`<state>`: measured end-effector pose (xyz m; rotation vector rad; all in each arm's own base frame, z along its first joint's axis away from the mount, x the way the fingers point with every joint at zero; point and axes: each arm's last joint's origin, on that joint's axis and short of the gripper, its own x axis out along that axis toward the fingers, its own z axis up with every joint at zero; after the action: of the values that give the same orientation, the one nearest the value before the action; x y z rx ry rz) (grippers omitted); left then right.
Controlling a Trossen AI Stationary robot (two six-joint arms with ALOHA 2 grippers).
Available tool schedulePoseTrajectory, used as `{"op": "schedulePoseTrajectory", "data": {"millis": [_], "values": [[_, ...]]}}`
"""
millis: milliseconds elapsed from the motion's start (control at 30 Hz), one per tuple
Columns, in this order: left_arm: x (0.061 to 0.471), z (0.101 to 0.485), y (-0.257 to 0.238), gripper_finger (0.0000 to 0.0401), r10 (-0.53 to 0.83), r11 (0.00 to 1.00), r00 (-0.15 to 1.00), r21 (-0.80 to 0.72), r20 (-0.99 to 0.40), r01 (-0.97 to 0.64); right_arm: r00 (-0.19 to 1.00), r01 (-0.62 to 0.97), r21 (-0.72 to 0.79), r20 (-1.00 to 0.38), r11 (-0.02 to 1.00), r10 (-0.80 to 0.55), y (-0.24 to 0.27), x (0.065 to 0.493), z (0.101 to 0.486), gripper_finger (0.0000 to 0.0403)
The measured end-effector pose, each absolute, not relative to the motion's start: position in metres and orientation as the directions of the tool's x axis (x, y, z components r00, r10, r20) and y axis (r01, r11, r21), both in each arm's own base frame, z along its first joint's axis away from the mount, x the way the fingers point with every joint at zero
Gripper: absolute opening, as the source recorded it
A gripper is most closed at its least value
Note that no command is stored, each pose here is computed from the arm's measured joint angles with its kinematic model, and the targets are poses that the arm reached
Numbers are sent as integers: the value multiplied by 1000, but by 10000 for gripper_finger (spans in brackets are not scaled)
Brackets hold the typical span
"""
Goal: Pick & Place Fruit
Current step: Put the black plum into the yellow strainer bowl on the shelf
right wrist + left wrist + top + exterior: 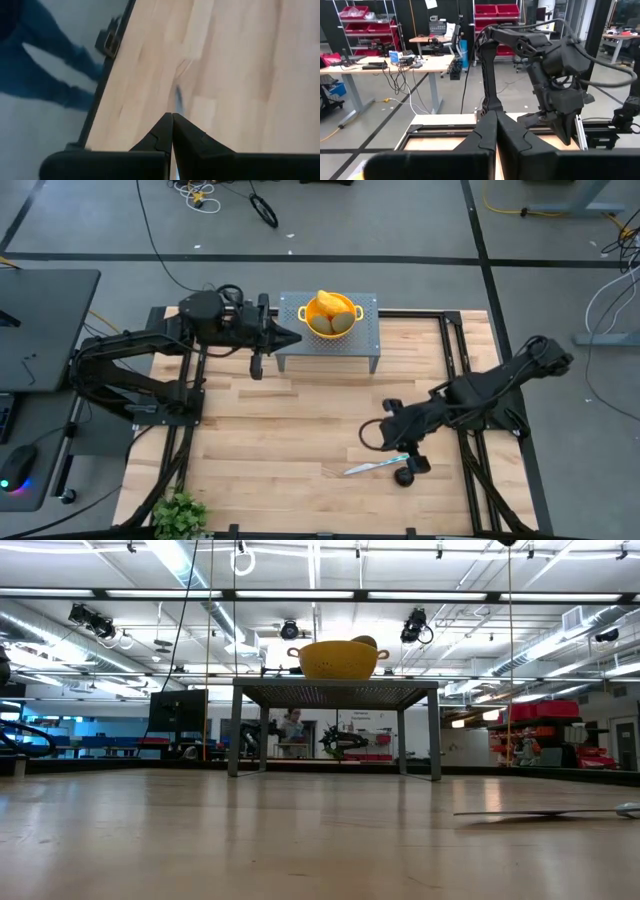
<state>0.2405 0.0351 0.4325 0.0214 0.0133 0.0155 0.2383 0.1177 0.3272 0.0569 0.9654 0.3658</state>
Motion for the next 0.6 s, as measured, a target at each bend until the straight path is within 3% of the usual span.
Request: {"op": "schedulePoseTrajectory", "data": {"millis": [333, 467, 600], "values": [[241, 431, 35, 12, 16, 999, 999, 38, -28, -15, 361, -217, 182, -898, 959, 251, 126, 237, 304, 30], [241, 431, 35, 5, 16, 999, 999, 37, -28, -15, 339, -213, 174, -910, 961, 240, 128, 241, 298, 67], [241, 431, 35, 11, 20, 999, 999, 37, -28, -19, 319, -212, 162, -921, 964, 225, 130, 245, 292, 131]]}}
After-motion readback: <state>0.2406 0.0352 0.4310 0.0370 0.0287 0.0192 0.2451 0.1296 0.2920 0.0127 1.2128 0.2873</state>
